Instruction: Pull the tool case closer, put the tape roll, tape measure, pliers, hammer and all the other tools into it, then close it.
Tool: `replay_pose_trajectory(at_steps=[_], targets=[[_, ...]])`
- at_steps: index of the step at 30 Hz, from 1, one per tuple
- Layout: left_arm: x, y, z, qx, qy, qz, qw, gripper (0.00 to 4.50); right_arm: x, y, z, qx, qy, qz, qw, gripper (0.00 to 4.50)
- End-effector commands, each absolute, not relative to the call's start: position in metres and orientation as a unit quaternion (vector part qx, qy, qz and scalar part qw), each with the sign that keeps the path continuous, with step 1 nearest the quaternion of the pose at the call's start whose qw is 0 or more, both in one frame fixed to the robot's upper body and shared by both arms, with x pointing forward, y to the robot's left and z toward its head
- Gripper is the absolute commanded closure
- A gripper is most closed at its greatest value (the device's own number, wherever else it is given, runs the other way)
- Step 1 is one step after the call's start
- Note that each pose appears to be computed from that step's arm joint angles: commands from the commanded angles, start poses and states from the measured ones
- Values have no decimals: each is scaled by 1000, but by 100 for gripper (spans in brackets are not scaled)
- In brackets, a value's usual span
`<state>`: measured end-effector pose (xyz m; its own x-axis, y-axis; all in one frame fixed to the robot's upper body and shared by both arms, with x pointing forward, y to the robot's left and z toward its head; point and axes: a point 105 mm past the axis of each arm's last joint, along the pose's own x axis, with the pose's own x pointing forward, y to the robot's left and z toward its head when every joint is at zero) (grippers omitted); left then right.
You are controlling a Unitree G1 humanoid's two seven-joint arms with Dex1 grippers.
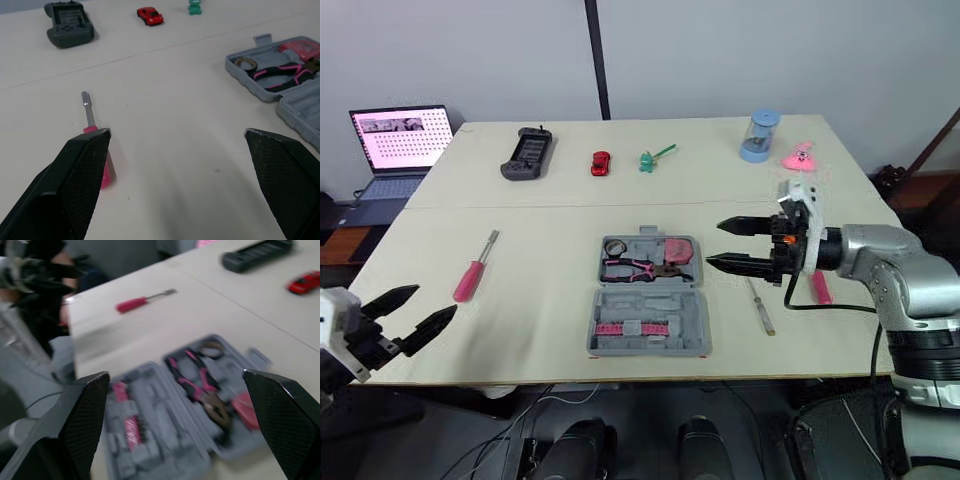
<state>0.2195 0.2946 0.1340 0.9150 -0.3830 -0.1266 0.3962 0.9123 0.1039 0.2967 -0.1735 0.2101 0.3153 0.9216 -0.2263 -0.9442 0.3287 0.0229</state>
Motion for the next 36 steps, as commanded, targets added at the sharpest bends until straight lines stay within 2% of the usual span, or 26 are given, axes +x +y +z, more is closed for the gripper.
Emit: replay_pose_trajectory(at_steps=[1,4,8,13,18,23,27,32,36], targets=[[218,266,159,61,20,-255,965,0,281,-154,224,-79,99,619,775,1],[221,247,176,60,13,-311,948,0,274,-155,221,-84,112,619,773,1],[227,210,193,94,42,-445,890,0,270,-168,212,-118,127,574,800,1],[250,177,222,125,34,-537,834,0,256,-208,190,-166,159,465,855,1],[266,139,235,150,19,-607,780,0,229,-240,177,-155,179,367,899,1],[288,127,233,183,10,-638,748,0,200,-267,153,-129,214,261,932,1],[294,119,232,184,7,-659,729,0,185,-273,142,-112,217,215,946,1],[299,119,231,189,5,-660,727,0,185,-265,135,-117,220,204,947,1],[299,122,222,202,5,-645,737,0,207,-256,130,-141,207,195,948,1]])
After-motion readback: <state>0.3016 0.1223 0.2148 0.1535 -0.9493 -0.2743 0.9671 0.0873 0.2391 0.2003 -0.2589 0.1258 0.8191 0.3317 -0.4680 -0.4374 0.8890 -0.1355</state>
